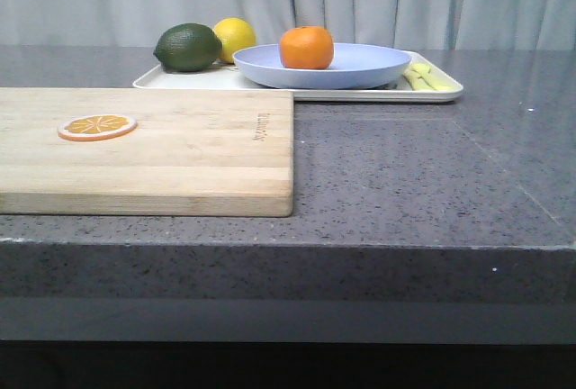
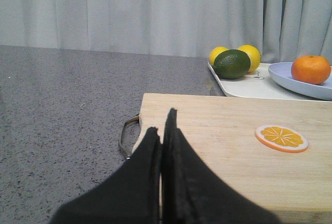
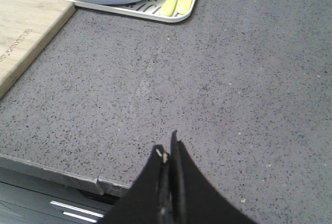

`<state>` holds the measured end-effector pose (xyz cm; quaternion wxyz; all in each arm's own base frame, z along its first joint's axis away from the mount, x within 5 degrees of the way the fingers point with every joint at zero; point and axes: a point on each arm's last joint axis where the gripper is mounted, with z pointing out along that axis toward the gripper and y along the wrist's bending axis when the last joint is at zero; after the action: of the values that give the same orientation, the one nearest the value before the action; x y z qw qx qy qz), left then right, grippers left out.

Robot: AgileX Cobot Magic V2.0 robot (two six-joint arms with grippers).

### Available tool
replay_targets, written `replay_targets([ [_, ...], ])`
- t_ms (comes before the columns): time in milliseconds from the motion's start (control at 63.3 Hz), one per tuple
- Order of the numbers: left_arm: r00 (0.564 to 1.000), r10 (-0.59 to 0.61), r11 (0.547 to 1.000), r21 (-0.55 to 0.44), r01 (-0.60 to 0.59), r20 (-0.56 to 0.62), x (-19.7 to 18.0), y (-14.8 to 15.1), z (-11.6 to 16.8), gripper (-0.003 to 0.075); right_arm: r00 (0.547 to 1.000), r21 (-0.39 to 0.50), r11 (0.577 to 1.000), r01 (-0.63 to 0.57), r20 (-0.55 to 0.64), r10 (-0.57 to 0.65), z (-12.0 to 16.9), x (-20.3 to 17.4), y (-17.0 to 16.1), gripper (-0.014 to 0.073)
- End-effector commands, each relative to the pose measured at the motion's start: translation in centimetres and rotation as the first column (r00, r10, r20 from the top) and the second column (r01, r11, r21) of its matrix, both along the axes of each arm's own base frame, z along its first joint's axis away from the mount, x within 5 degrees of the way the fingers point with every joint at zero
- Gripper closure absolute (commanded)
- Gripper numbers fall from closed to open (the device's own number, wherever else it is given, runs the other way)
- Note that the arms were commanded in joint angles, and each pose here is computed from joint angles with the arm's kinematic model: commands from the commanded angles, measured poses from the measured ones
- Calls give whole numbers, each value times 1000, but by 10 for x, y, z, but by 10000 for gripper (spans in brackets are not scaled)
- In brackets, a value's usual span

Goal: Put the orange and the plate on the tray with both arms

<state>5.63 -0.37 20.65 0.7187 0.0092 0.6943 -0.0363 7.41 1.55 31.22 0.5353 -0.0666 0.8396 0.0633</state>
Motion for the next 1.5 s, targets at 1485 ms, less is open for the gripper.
replay_targets([
  [1485, 998, 1, 1000, -23, 0, 62, -1, 0, -1, 740, 794, 91, 983, 158, 580, -181, -91, -22, -15, 712],
])
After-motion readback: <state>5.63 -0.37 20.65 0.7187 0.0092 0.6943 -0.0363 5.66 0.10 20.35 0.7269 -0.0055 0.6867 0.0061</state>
